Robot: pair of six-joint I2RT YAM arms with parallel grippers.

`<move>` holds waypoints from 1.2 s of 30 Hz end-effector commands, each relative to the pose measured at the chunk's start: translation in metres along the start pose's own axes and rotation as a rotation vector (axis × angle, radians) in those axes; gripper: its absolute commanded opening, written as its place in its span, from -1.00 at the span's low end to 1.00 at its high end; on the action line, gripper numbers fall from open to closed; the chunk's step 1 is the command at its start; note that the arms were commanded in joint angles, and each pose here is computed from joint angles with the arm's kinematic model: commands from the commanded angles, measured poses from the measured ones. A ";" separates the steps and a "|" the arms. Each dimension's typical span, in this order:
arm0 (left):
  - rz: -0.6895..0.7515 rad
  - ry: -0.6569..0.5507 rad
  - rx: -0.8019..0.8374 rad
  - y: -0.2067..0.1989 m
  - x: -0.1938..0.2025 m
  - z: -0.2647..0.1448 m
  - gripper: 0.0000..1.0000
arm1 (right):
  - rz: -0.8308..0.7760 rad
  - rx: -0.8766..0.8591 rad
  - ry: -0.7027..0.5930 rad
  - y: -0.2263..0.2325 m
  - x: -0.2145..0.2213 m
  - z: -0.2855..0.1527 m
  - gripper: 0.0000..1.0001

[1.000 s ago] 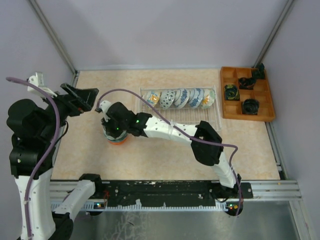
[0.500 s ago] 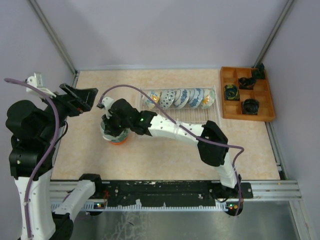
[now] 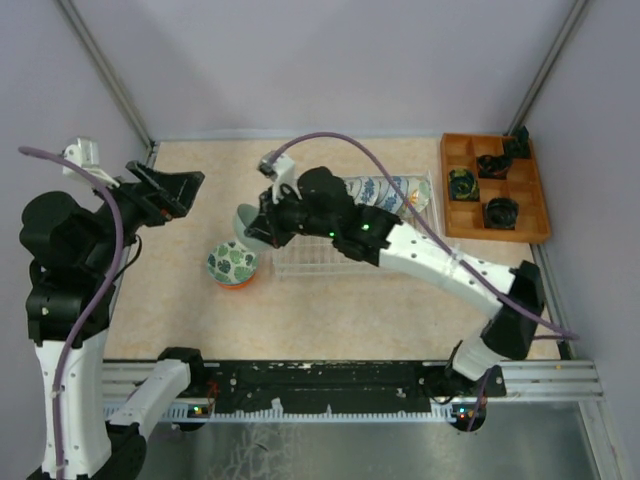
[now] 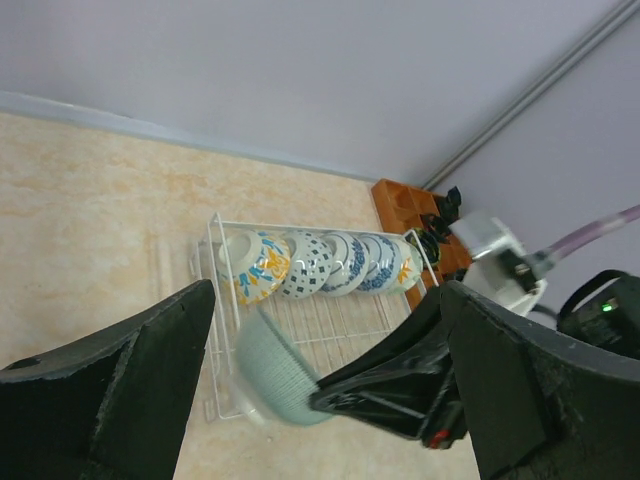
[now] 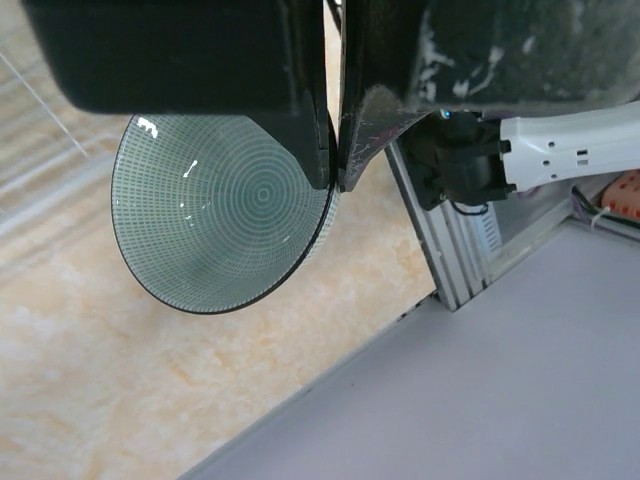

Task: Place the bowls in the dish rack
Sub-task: Pick up the bowl from the center of the board, then place the bowl in the dish rack.

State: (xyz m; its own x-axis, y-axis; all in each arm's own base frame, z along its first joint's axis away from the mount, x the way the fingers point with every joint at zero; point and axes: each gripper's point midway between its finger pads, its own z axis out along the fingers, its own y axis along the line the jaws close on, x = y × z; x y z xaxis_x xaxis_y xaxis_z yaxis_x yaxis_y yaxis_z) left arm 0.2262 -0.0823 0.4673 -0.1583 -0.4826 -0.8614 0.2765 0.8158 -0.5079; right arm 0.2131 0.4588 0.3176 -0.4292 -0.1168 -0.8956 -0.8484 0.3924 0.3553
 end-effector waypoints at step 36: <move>0.053 0.661 0.181 -0.108 0.255 0.114 0.99 | 0.721 0.260 -0.429 -0.211 0.050 -0.265 -1.00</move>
State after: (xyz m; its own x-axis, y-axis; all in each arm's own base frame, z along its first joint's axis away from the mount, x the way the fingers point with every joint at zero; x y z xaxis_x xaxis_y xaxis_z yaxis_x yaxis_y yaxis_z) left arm 0.2575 -0.3205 0.2828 -0.7101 -0.0702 -0.7006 0.4279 0.7472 -0.5086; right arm 0.2952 0.1266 0.2403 -0.6666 0.5795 -0.4688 -0.1792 0.4860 0.8554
